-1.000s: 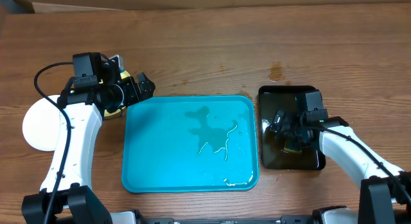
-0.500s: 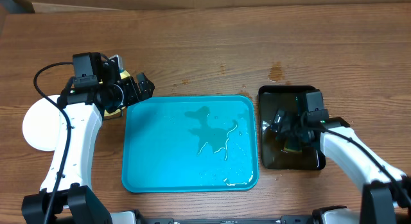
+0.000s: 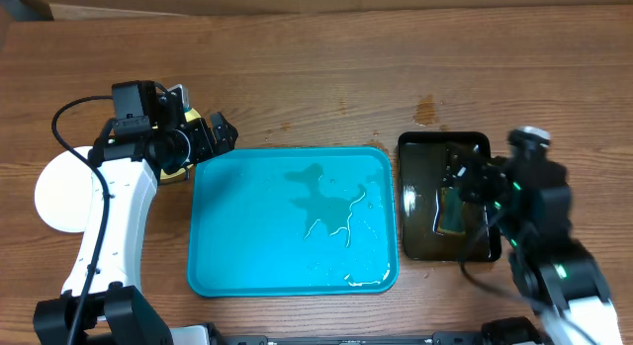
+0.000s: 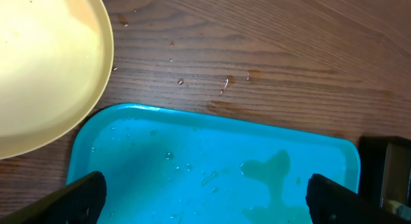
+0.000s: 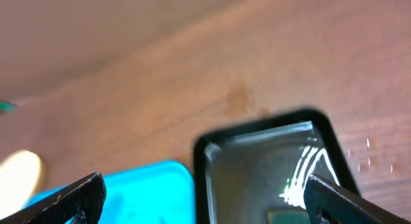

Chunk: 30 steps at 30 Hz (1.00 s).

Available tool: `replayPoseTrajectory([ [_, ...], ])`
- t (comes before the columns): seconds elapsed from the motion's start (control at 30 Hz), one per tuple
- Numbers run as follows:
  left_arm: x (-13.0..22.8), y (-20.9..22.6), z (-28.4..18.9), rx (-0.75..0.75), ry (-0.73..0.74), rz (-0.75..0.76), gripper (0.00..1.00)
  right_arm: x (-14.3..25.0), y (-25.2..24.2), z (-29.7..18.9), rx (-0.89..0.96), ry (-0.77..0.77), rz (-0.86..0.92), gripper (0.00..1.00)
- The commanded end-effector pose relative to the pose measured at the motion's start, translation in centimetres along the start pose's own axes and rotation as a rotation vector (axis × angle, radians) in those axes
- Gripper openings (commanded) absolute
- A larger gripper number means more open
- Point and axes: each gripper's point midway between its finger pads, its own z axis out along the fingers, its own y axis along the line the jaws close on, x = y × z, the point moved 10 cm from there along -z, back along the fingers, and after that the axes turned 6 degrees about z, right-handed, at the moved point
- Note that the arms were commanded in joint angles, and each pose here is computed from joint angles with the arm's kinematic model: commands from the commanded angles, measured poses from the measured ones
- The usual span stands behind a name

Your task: Clean dirty plates on tray and stack at the side

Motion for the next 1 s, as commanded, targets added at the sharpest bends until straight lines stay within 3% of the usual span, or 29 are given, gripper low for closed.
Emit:
replayPoseTrajectory([
  [0.0,-0.6,-0.2,-0.3,-0.002,-0.019,0.031,1.00,-1.2,0.8,-4.0,-0.098,-0.148,0.000,1.00],
  [0.13,-0.6,-0.2,-0.3,-0.002,-0.019,0.031,1.00,-1.3,0.8,-8.6,-0.177,-0.290,-0.002,1.00],
  [0.3,-0.6,-0.2,-0.3,-0.002,-0.019,0.031,1.00,-2.1,0.2,-13.1,-0.220,-0.586,0.031,1.00],
  [0.47,-0.6,-0.2,-0.3,-0.002,-0.019,0.031,1.00,-3.0,0.3,-15.0,-0.328,-0.875,0.008,1.00],
  [0.57,-0.6,-0.2,-0.3,-0.002,-0.019,0.031,1.00,-2.7,0.2,-14.8,-0.380,-0.964,-0.058,1.00],
  [0.7,-0.6,-0.2,-0.3,-0.002,-0.019,0.031,1.00,-1.4,-0.7,-12.8,-0.398,-0.972,-0.103,1.00],
  [0.97,-0.6,-0.2,-0.3,-0.002,-0.019,0.031,1.00,4.2,-4.2,-5.7,-0.383,-0.784,-0.160,1.00],
])
